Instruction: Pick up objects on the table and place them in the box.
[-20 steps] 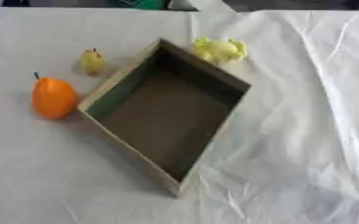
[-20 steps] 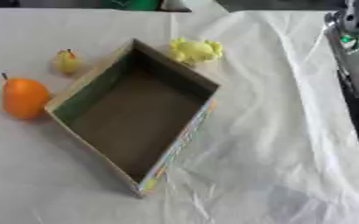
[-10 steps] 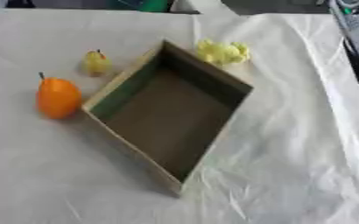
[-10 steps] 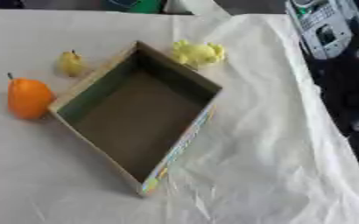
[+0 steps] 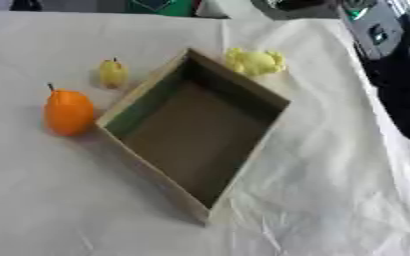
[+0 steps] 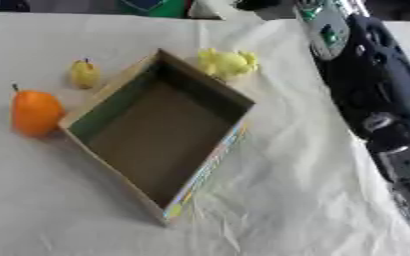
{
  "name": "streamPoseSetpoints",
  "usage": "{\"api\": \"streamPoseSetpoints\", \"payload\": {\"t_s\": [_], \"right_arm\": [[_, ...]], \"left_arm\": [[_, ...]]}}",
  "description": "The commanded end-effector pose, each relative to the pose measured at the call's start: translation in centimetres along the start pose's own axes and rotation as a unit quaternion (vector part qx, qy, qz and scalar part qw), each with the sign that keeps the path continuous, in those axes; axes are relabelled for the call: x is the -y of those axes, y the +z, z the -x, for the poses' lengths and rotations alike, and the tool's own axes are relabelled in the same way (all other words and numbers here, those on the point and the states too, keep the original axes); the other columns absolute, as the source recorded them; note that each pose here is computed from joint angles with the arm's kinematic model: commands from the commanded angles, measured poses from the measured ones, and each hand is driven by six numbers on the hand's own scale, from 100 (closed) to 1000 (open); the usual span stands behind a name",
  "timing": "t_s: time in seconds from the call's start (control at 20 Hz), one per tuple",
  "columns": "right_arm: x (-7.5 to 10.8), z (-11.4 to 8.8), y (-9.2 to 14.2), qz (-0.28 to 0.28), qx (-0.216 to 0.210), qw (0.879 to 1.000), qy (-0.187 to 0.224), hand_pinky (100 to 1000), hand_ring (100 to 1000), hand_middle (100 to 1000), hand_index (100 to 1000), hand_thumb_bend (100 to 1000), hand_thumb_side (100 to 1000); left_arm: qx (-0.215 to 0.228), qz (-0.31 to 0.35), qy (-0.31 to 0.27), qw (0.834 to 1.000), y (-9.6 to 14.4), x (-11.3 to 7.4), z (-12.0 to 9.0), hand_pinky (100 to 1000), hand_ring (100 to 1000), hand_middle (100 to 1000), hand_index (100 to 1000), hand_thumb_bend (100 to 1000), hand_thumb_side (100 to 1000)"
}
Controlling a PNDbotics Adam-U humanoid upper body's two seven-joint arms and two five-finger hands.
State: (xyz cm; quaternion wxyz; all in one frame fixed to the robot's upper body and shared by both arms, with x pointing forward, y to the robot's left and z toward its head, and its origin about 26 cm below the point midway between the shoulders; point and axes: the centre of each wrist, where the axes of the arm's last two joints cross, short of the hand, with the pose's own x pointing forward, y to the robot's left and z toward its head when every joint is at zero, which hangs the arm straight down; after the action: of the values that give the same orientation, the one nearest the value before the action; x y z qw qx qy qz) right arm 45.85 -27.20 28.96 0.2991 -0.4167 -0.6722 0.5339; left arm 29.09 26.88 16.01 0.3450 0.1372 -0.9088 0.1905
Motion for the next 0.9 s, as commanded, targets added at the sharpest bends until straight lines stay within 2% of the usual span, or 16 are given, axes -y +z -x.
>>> {"api": "streamPoseSetpoints", "payload": {"t_s": [0.05,0.25,0.7,0.9], "right_arm": [[0.6,0.6,-0.4,-0.026,0.002,1.000,0.017,760,816,764,928,100,317],[0.3,1.3,-0.3,-0.071,0.006,0.997,0.026,768,831,790,959,100,379],[0.2,2.5,0.2,-0.152,0.009,0.985,0.075,782,863,856,1000,100,357],[-0.2,3.2,0.4,-0.204,0.003,0.975,0.086,789,860,876,1000,100,481]], "left_arm": [[0.012,0.009,0.004,1.000,-0.4,0.1,-0.6,480,600,600,773,105,1000],[0.013,0.009,0.004,1.000,-0.4,0.1,-0.6,480,600,600,773,105,1000],[0.011,0.013,0.006,1.000,-0.4,0.3,-0.6,480,599,600,773,105,1000],[0.011,0.013,0.006,1.000,-0.4,0.3,-0.6,480,599,600,773,104,1000]]}}
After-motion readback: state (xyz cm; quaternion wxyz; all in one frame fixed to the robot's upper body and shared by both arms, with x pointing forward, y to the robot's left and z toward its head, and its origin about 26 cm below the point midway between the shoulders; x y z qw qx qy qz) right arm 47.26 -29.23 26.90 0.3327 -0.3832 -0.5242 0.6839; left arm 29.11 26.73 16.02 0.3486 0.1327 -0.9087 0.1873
